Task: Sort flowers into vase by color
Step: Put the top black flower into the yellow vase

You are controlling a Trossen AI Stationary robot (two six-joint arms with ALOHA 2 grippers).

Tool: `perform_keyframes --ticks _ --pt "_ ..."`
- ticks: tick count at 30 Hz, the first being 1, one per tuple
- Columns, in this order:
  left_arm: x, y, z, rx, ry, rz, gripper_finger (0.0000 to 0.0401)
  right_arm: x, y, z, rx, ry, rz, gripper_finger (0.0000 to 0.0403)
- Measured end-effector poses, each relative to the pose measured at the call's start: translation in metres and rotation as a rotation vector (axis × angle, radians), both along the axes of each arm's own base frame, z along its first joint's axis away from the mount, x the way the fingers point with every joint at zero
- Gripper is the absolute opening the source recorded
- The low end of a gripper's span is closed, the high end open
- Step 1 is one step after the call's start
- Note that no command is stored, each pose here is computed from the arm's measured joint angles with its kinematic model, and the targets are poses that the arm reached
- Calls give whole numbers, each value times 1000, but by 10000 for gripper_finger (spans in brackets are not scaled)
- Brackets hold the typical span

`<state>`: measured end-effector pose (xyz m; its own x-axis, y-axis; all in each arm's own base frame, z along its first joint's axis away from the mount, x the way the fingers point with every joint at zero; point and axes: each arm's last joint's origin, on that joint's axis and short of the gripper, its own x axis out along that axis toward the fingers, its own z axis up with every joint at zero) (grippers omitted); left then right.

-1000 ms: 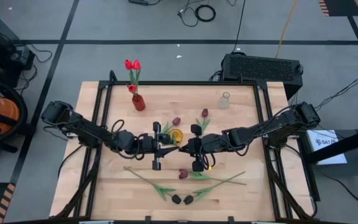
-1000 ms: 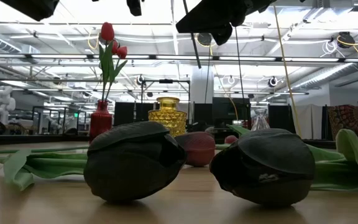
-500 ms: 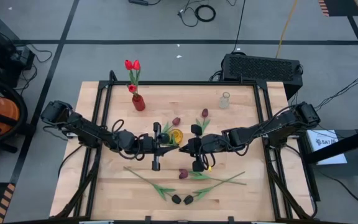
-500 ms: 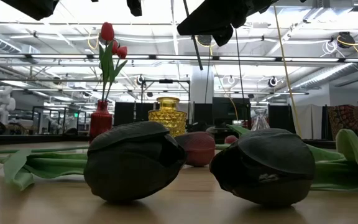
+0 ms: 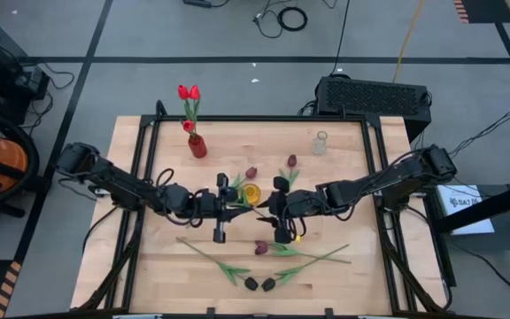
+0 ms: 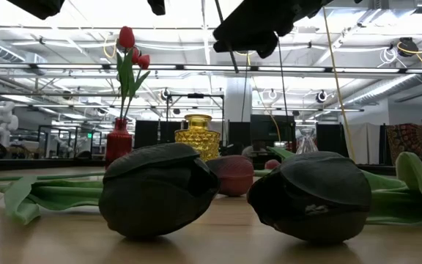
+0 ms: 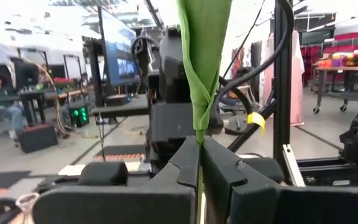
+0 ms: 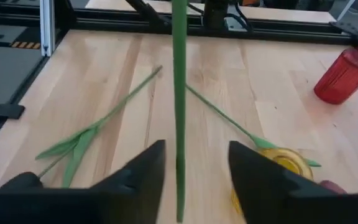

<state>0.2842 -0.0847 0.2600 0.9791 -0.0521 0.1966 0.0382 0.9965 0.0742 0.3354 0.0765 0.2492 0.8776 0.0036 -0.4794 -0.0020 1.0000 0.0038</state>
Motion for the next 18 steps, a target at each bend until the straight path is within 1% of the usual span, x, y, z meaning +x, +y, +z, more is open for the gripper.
perform_keyframes --ticks 4,8,12,18 --pt "-2 3 2 -10 20 -3 12 -9 -2 7 -6 28 2 216" --pt "-6 3 7 -12 7 -17 12 -24 -5 20 6 58 -12 249" --pt "-10 5 14 -15 -7 -19 12 -43 -10 34 29 84 -30 262" --pt "-13 5 16 -12 -1 -19 12 -71 -12 42 34 191 -41 257"
